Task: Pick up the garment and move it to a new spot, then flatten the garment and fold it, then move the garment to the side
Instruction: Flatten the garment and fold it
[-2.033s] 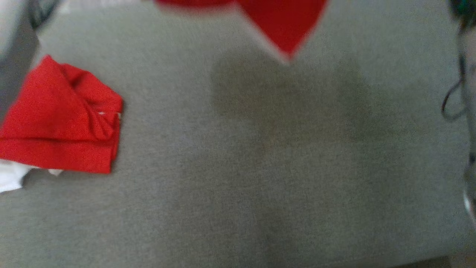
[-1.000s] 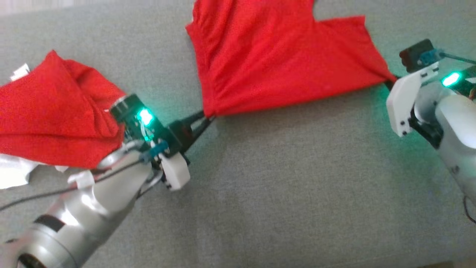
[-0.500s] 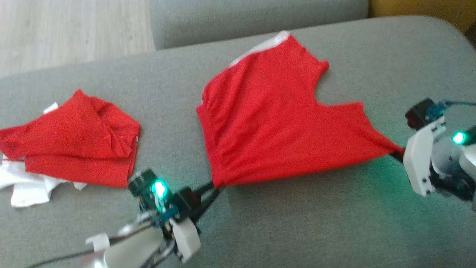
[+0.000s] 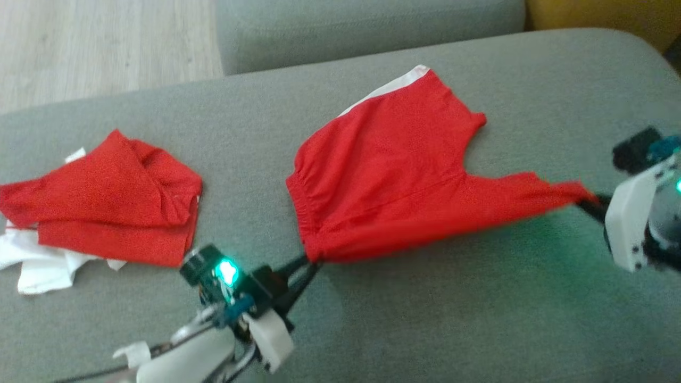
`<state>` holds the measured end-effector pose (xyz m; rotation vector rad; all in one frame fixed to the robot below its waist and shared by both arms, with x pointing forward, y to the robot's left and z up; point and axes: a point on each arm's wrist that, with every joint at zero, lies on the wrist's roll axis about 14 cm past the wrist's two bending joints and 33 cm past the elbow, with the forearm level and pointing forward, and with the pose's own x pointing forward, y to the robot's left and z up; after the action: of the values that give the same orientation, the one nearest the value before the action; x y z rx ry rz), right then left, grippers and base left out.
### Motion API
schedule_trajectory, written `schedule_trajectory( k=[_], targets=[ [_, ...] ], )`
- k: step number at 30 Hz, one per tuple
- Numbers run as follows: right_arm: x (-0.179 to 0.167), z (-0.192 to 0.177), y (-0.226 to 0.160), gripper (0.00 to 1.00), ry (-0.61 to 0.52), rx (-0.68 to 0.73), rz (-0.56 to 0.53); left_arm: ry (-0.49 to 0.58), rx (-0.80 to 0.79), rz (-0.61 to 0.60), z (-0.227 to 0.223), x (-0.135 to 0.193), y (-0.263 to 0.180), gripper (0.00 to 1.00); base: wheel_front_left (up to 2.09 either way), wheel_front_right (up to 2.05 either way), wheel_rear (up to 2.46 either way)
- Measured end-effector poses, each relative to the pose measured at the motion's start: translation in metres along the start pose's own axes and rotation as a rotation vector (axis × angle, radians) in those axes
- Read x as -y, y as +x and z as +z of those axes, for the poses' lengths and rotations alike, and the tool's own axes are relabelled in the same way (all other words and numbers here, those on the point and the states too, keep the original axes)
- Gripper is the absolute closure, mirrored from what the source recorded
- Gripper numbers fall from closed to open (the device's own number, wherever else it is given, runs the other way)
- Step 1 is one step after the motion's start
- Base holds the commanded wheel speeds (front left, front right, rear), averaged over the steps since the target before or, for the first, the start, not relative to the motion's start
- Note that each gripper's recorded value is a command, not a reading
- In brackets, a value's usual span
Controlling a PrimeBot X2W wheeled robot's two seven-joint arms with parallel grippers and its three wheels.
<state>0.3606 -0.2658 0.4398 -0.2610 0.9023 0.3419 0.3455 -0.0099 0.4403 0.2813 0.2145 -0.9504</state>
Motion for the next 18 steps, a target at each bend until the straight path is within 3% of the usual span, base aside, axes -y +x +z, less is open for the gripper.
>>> schedule_trajectory(
  k=[9,18],
  targets=[
    [0.021,0.108,0.043,1.0,-0.047,0.186,-0.052,-0.011,0.025,0.144,0.015,-0.077,0.023,1.0,0.0,0.0,0.0],
    [0.025,0.154,0.11,1.0,-0.11,0.167,-0.071,-0.049,-0.027,0.195,-0.008,-0.117,0.043,1.0,0.0,0.0,0.0]
  ],
)
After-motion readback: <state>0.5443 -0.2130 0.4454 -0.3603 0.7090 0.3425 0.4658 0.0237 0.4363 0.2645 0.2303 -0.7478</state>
